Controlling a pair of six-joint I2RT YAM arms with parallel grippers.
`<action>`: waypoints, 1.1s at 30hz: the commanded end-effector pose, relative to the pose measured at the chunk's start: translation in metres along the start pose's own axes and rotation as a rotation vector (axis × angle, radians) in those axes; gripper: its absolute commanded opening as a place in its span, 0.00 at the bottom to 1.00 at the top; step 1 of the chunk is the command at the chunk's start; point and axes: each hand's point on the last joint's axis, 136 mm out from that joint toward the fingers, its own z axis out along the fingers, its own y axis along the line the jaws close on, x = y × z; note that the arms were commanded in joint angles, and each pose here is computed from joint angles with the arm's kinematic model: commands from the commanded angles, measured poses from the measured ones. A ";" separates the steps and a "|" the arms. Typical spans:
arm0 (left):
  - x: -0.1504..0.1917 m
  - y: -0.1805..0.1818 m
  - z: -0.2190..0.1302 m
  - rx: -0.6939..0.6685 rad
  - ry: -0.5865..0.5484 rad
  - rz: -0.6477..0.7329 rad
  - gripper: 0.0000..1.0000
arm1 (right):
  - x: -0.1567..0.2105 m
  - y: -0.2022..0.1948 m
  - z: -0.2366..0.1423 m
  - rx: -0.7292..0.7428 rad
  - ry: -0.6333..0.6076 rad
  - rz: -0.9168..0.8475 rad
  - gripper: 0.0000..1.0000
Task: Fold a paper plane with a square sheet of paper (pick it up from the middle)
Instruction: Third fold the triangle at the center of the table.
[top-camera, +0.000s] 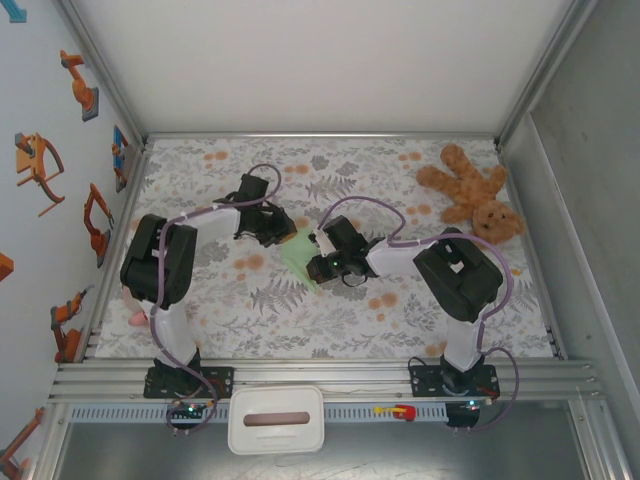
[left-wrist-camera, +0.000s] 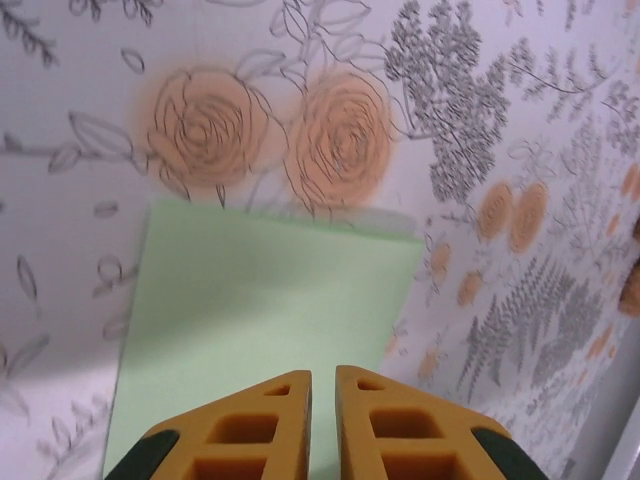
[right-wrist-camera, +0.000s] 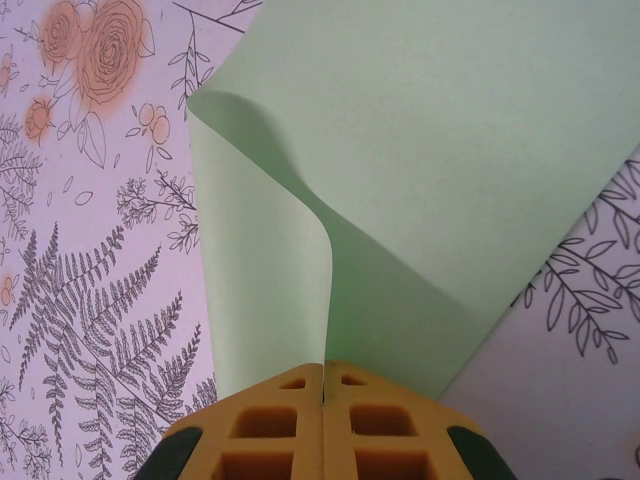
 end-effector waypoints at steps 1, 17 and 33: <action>0.004 0.009 0.011 -0.036 0.051 0.003 0.16 | -0.013 0.004 -0.006 0.001 -0.026 0.009 0.00; 0.016 0.039 0.027 -0.139 0.118 -0.014 0.15 | -0.016 0.004 -0.013 0.017 -0.048 -0.001 0.00; 0.016 0.037 0.028 -0.139 0.129 0.002 0.14 | -0.007 -0.006 -0.004 0.041 -0.014 0.009 0.00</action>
